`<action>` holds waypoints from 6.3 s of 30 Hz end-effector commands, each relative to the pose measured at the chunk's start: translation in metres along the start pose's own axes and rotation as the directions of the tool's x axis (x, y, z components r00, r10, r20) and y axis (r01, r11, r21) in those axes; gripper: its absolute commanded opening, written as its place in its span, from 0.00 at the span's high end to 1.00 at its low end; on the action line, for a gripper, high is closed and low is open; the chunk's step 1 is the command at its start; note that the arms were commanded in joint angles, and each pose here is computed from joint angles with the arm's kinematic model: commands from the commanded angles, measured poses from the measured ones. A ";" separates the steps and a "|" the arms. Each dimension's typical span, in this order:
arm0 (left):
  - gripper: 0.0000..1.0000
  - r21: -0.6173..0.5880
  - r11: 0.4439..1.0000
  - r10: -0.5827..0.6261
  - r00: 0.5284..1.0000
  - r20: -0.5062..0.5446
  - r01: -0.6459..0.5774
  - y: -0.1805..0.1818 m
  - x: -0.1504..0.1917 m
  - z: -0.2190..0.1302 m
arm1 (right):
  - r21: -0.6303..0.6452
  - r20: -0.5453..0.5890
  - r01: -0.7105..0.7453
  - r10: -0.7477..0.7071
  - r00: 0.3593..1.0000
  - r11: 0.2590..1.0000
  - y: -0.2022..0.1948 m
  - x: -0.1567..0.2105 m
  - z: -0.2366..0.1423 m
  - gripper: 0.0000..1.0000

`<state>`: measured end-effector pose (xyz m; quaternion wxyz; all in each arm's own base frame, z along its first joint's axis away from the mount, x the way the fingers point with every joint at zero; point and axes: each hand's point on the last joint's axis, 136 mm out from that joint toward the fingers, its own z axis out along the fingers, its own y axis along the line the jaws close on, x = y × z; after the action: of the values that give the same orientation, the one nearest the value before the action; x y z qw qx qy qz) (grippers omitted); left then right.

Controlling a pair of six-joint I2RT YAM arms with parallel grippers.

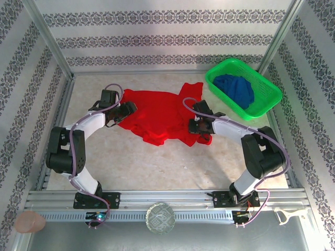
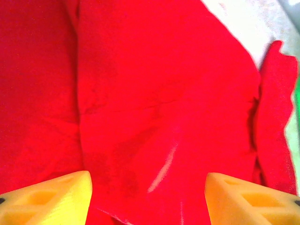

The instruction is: Fold the inside-out t-shirt

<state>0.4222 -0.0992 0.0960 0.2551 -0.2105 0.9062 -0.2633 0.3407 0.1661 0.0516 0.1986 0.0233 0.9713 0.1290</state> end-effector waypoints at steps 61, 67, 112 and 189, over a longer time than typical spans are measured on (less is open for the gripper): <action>0.36 0.383 0.923 -0.126 0.971 0.201 0.040 -0.084 -0.111 -0.133 | -0.651 0.551 0.007 0.466 0.692 0.759 -0.011 -0.178 -0.352 1.00; 0.35 0.272 0.960 0.048 0.997 0.066 -0.064 -0.094 0.006 -0.090 | -0.637 0.544 -0.010 0.458 0.703 0.771 -0.014 -0.176 -0.338 1.00; 0.46 -0.006 0.983 0.184 0.981 -0.067 -0.185 -0.116 0.172 0.076 | -0.591 0.586 -0.004 0.433 0.685 0.807 -0.018 -0.174 -0.348 1.00; 1.00 0.417 0.905 -0.256 0.893 0.370 0.087 -0.086 -0.224 -0.157 | -0.526 0.671 -0.083 0.473 0.571 0.846 -0.037 -0.223 -0.345 1.00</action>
<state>0.5042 0.0160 0.4084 0.4998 -0.2913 0.6798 -0.4508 0.3715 0.0330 0.4875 0.5908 0.1752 0.6694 0.4150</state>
